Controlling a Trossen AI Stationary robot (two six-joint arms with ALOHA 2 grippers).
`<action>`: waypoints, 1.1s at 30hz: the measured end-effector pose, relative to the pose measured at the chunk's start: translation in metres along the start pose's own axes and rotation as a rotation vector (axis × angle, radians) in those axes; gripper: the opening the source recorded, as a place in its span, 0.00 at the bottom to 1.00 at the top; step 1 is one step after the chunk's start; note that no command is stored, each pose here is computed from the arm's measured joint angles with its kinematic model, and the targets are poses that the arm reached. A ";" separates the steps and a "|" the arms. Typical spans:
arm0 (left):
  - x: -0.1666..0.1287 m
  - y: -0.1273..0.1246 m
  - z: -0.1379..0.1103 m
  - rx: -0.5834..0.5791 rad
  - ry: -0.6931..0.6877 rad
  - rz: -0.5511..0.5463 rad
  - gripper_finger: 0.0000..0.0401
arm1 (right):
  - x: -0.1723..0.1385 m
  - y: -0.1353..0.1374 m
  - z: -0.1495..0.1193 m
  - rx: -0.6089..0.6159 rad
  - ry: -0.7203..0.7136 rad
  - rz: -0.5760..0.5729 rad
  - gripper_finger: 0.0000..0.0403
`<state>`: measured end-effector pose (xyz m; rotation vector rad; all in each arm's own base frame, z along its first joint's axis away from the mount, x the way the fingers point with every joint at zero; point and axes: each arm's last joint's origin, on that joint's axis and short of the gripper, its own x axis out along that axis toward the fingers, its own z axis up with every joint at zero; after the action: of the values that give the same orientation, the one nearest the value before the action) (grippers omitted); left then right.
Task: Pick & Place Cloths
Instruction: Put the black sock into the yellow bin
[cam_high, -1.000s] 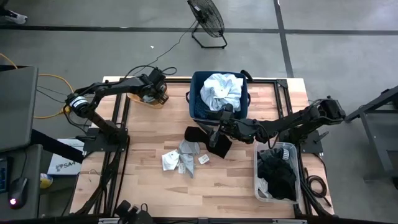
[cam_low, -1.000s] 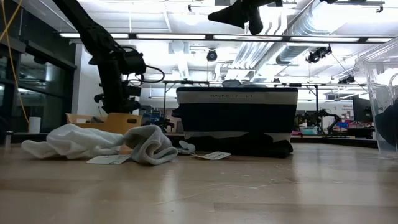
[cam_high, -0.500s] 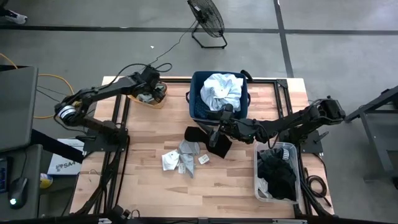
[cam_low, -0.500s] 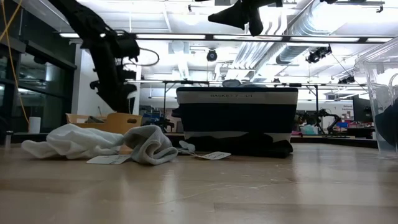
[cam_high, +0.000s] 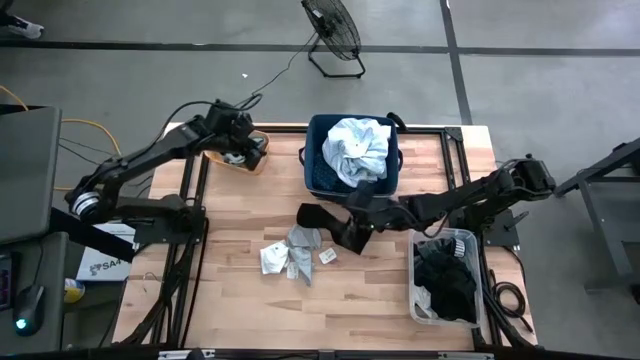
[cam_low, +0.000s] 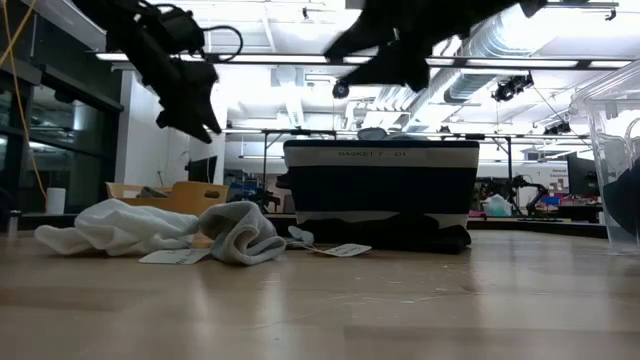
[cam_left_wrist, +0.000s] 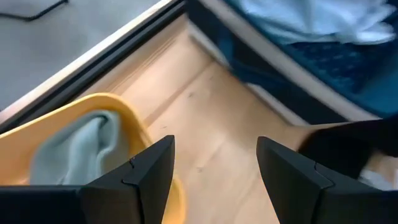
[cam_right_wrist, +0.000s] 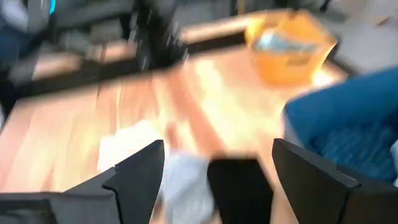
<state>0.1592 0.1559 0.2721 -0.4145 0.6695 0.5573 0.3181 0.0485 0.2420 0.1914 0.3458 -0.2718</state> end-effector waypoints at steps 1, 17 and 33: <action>-0.003 -0.001 0.000 0.002 -0.009 -0.019 0.56 | 0.000 0.000 -0.004 -0.017 0.046 0.016 0.72; -0.013 -0.024 0.000 0.110 -0.033 -0.394 0.56 | 0.002 -0.009 -0.050 -0.396 0.473 0.104 0.68; -0.009 -0.093 -0.016 0.282 0.041 -0.458 0.56 | 0.034 -0.012 -0.102 -0.487 0.663 0.062 0.61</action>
<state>0.2015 0.0720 0.2837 -0.3007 0.6553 0.0188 0.3141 0.0527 0.1337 -0.1988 1.0464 -0.0484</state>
